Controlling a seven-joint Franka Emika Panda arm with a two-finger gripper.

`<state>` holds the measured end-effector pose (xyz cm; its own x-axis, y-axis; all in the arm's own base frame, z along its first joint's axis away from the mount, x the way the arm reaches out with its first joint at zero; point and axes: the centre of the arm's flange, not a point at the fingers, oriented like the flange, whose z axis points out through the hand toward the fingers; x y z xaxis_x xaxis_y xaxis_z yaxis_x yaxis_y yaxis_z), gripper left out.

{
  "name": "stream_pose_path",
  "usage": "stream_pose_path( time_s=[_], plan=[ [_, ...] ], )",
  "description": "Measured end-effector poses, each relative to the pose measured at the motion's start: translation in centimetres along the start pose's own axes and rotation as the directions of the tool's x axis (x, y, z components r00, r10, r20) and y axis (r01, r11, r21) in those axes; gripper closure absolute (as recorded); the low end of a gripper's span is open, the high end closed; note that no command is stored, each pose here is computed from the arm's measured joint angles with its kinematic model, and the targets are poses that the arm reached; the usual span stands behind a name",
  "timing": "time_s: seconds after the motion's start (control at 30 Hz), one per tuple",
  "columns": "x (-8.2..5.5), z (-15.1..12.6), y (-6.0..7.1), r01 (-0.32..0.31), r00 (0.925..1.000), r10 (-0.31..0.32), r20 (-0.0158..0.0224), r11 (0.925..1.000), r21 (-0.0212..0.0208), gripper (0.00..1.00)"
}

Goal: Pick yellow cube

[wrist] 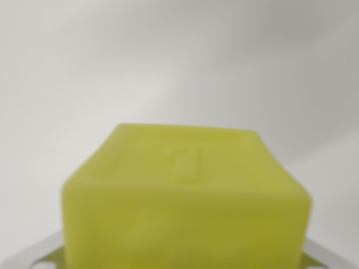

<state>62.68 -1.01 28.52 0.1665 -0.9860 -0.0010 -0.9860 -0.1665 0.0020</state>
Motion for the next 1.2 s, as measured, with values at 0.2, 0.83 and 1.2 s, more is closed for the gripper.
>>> stream_pose_path(
  time_s=[0.2, 0.83, 1.2],
  plan=[
    [0.0, -1.5, 0.0, 0.0, 1.0, 0.0, 0.0, 1.0, 0.0, 1.0],
    [0.0, -6.3, 0.0, 0.0, 1.0, 0.0, 0.0, 1.0, 0.0004, 1.0],
    [0.0, -7.8, 0.0, 0.0, 1.0, 0.0, 0.0, 1.0, 0.0001, 1.0]
  ],
)
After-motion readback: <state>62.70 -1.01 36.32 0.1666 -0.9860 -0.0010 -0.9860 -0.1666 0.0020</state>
